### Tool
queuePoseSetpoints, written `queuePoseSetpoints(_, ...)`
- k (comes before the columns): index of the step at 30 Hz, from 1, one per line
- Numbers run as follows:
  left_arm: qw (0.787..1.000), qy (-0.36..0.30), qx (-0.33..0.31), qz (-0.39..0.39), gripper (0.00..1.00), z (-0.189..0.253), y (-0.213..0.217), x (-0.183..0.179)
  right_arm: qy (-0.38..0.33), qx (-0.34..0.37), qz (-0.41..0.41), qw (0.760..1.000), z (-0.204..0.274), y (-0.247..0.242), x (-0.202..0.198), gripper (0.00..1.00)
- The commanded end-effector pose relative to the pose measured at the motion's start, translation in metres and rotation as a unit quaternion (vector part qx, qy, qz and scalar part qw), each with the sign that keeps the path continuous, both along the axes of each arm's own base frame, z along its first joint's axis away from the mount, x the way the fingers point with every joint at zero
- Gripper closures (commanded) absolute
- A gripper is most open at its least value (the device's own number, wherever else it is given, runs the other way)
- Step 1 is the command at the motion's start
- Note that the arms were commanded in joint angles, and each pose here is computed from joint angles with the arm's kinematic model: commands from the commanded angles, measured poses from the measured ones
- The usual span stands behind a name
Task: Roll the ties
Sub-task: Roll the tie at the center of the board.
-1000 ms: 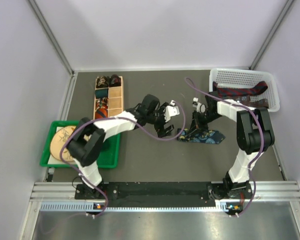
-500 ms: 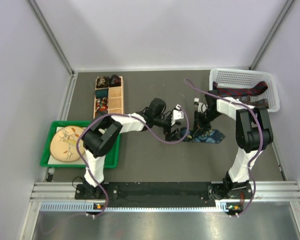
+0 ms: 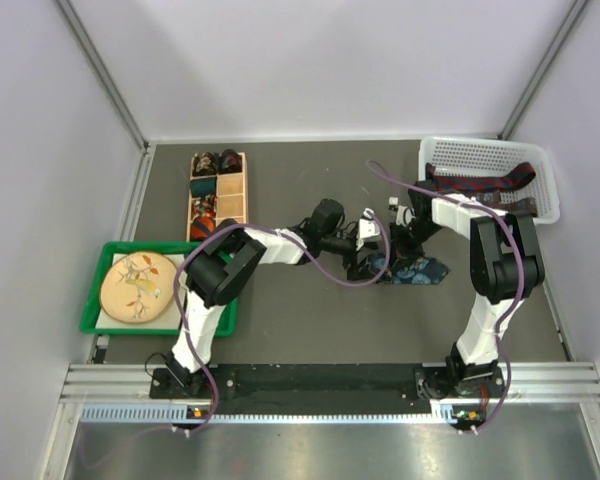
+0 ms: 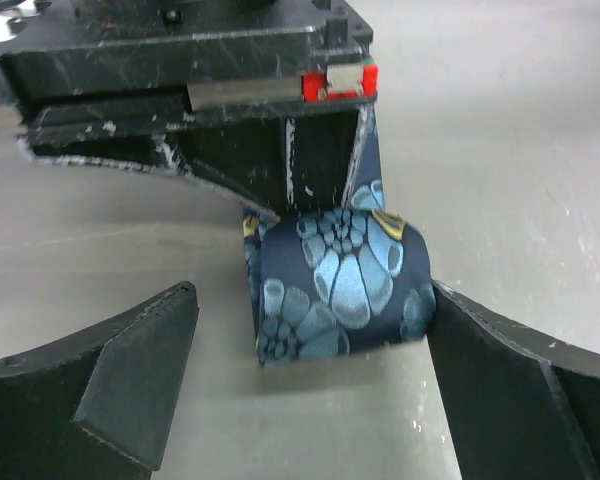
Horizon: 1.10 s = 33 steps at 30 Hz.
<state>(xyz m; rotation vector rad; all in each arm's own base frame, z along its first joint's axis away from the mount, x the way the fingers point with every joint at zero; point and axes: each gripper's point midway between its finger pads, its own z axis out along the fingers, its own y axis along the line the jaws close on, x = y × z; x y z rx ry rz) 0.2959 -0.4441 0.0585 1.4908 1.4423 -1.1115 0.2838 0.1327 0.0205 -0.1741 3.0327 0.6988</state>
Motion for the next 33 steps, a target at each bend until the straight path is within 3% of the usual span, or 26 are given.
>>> queuePoseSetpoints(1,0.999,-0.007,-0.033,-0.003,0.05,0.016,-0.020,0.006,-0.055,-0.051,0.016,0.997,-0.020,-0.009,0.028,1.00)
queuePoseSetpoints(7,1.000,0.010,-0.012,0.008,0.16,0.005,-0.034,0.001,-0.054,-0.042,0.014,0.998,-0.019,-0.007,0.027,1.00)
queuePoseSetpoints(12,0.998,-0.008,0.049,0.045,0.49,-0.011,-0.026,0.015,-0.062,-0.017,0.016,0.998,-0.011,0.001,0.028,1.00)
queuePoseSetpoints(18,0.986,-0.024,0.158,0.036,0.66,-0.033,0.019,0.000,-0.069,0.041,0.016,0.997,0.006,0.020,0.033,1.00)
queuePoseSetpoints(26,0.966,-0.014,0.257,0.040,0.73,-0.049,0.064,-0.018,-0.066,0.149,-0.005,0.987,0.058,0.024,0.031,0.65)
queuePoseSetpoints(30,0.955,-0.009,0.294,0.027,0.72,-0.057,0.075,-0.024,-0.059,0.198,0.005,0.978,0.071,0.031,0.021,0.57)
queuePoseSetpoints(33,0.952,-0.008,0.304,0.026,0.71,-0.059,0.072,-0.019,-0.050,0.234,-0.011,0.971,0.074,0.040,0.021,0.44)
